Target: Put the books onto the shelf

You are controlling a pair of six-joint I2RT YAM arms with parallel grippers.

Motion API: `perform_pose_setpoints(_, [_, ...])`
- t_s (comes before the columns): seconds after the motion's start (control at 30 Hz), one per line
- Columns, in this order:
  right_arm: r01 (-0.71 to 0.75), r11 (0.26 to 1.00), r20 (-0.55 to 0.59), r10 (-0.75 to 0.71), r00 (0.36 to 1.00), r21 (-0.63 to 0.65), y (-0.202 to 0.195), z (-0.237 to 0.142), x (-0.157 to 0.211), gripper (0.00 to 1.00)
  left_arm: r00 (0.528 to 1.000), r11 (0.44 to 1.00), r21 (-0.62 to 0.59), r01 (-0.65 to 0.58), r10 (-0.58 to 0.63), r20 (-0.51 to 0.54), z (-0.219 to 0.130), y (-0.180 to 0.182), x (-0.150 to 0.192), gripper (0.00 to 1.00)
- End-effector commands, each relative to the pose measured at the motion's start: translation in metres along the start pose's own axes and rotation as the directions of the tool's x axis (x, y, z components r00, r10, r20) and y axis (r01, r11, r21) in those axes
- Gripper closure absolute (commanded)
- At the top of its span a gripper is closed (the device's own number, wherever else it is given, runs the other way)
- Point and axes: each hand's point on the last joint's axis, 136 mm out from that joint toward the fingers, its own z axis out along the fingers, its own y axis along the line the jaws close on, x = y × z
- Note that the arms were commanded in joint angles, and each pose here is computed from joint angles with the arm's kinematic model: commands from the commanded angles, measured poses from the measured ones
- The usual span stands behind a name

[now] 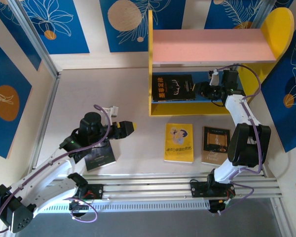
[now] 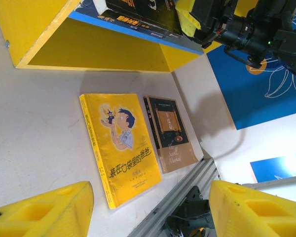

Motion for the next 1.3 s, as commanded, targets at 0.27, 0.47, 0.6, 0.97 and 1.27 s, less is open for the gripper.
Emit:
perform_pose_setpoints(0.27, [0.045, 0.998, -0.010, -0.045, 0.999, -0.054, 0.024, -0.004, -0.001, 0.67, 1.000, 1.000, 0.003, -0.003, 0.003, 0.016, -0.001, 0.002, -0.003, 0.36])
perform_pose_setpoints(0.47, [0.063, 0.995, -0.026, -0.065, 0.998, -0.076, 0.033, 0.004, 0.001, 0.74, 1.000, 1.000, 0.004, -0.003, 0.003, 0.016, -0.002, 0.001, -0.003, 0.36])
perform_pose_setpoints(0.6, [0.070, 0.995, -0.030, -0.073, 0.997, -0.077, 0.037, 0.007, 0.001, 0.75, 1.000, 1.000, 0.003, -0.005, 0.005, 0.014, -0.002, 0.001, -0.003, 0.36])
perform_pose_setpoints(0.97, [0.082, 0.994, -0.037, -0.085, 0.996, -0.073, 0.047, 0.016, -0.002, 0.75, 1.000, 1.000, 0.006, -0.009, 0.009, 0.015, -0.001, -0.001, -0.005, 0.36])
perform_pose_setpoints(1.27, [0.078, 0.995, -0.035, -0.080, 0.996, -0.066, 0.049, 0.021, -0.005, 0.75, 1.000, 1.000, 0.005, -0.013, 0.013, 0.012, -0.002, -0.001, -0.004, 0.36])
